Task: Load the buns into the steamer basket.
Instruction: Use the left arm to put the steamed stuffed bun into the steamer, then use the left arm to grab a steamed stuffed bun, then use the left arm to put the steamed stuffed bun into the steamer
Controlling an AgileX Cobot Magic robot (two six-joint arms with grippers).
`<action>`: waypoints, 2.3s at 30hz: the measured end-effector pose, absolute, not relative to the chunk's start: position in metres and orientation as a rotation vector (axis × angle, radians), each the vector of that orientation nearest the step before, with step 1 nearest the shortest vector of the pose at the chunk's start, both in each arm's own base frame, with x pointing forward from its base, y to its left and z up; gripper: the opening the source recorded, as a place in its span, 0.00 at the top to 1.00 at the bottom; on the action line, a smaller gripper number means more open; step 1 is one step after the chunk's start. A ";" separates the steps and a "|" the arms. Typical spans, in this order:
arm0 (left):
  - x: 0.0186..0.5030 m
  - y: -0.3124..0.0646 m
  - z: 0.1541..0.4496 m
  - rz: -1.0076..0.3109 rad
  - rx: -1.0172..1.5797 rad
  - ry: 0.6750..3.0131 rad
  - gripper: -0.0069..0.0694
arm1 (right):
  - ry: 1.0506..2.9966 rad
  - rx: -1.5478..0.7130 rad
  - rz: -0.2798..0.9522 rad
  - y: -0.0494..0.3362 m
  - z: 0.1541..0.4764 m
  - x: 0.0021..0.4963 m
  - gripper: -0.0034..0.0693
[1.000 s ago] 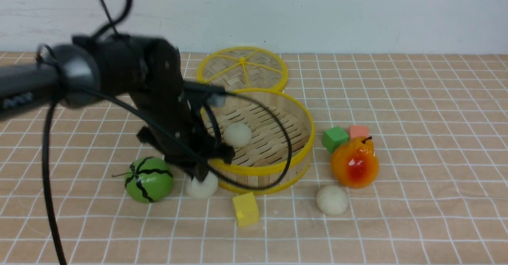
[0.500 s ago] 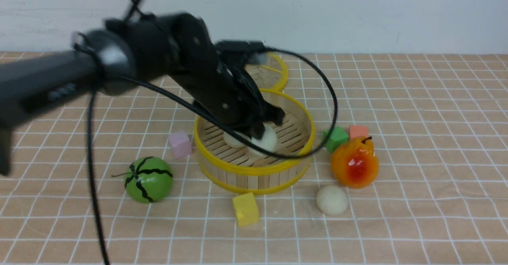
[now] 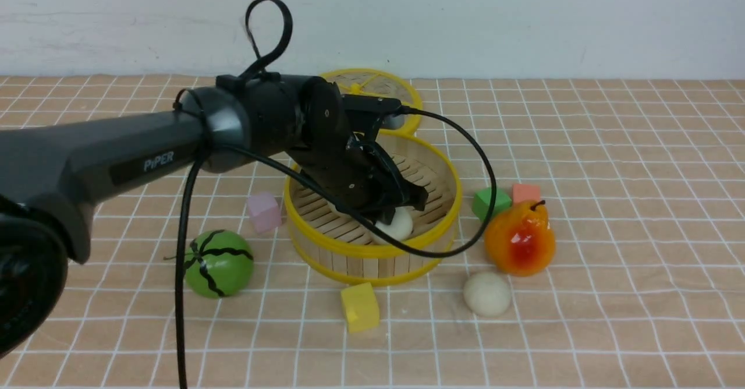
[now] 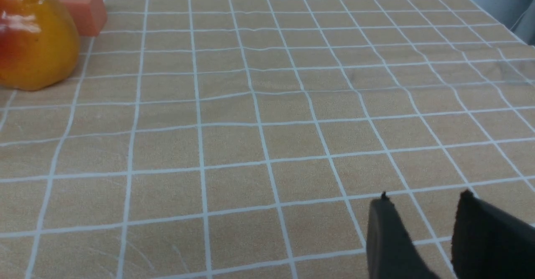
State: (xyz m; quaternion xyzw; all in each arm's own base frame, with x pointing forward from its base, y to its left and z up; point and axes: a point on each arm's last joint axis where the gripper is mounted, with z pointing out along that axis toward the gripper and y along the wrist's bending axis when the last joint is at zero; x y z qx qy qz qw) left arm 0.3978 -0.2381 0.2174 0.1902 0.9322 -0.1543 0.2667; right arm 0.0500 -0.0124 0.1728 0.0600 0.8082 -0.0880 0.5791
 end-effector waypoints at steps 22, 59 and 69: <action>0.317 -0.316 0.269 -0.457 0.987 2.348 0.43 | 1.890 0.140 -0.206 -0.012 0.173 0.050 0.62; 0.334 -0.352 0.198 -0.374 0.969 2.417 0.93 | 1.890 0.140 -0.206 -0.012 0.173 0.050 0.62; 0.382 -0.292 0.316 -0.361 0.738 2.316 0.93 | 1.890 0.140 -0.206 -0.012 0.173 0.050 0.62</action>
